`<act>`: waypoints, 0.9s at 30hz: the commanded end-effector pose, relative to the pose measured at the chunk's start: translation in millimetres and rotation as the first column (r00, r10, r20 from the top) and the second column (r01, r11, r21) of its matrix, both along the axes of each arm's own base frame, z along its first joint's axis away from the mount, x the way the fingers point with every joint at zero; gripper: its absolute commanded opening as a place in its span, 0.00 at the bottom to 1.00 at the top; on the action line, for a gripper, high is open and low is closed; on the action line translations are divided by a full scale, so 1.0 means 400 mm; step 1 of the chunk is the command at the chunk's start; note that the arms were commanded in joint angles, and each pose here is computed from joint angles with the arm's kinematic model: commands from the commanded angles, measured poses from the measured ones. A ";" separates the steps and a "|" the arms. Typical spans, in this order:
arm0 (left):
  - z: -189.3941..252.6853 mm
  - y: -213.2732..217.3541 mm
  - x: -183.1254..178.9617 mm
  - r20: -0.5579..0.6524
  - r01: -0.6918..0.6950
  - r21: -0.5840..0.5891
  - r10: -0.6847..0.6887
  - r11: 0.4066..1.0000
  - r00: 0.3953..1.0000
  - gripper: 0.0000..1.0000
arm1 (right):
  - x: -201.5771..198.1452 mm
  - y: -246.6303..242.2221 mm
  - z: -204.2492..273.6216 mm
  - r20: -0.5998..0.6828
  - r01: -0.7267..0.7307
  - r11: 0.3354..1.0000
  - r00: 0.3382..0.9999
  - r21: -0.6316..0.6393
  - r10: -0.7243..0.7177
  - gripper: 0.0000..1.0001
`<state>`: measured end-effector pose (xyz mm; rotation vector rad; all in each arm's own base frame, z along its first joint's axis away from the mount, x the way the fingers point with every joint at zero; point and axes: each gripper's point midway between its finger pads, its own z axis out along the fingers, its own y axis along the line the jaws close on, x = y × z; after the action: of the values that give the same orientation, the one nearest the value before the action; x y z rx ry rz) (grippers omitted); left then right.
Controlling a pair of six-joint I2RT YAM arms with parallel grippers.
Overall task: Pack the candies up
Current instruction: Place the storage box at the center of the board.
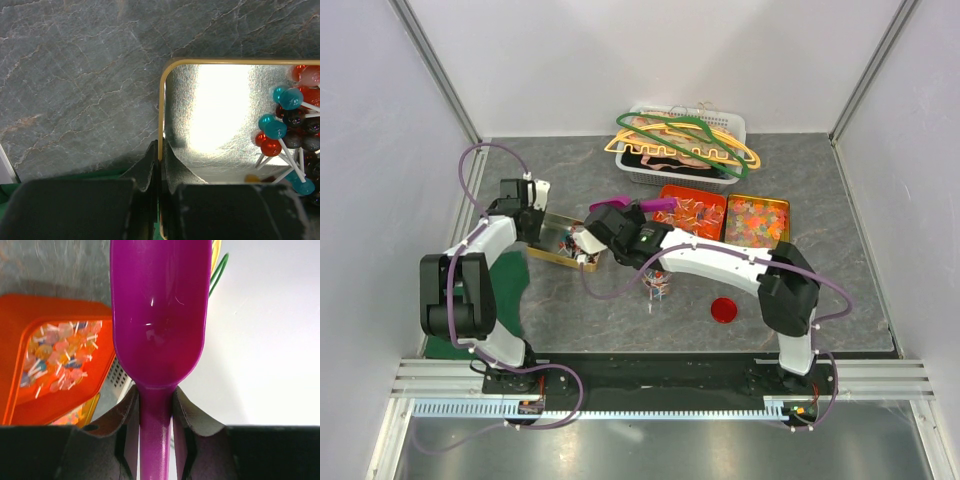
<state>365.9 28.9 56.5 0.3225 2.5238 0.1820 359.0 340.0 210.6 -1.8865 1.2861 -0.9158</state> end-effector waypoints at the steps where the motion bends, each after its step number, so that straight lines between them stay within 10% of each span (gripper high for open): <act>1: 0.059 -0.026 0.047 0.081 0.031 -0.032 -0.029 0.999 0.996 0.02 | 0.030 0.062 0.078 0.109 0.000 0.995 0.994 0.103 -0.011 0.00; 14: -0.044 -0.044 0.044 -0.044 0.040 -0.079 -0.044 0.996 0.998 0.14 | -0.015 0.055 0.056 -0.029 0.074 0.923 0.997 0.377 -0.068 0.00; 27: 0.134 -0.045 0.076 0.122 0.082 -0.136 -0.066 0.987 0.990 0.75 | 0.003 -0.047 0.103 -0.151 0.203 0.813 0.978 0.546 -0.143 0.00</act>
<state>373.7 19.1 38.6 0.3225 2.5815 0.0534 361.5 335.3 234.2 -1.4972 1.5400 -0.5575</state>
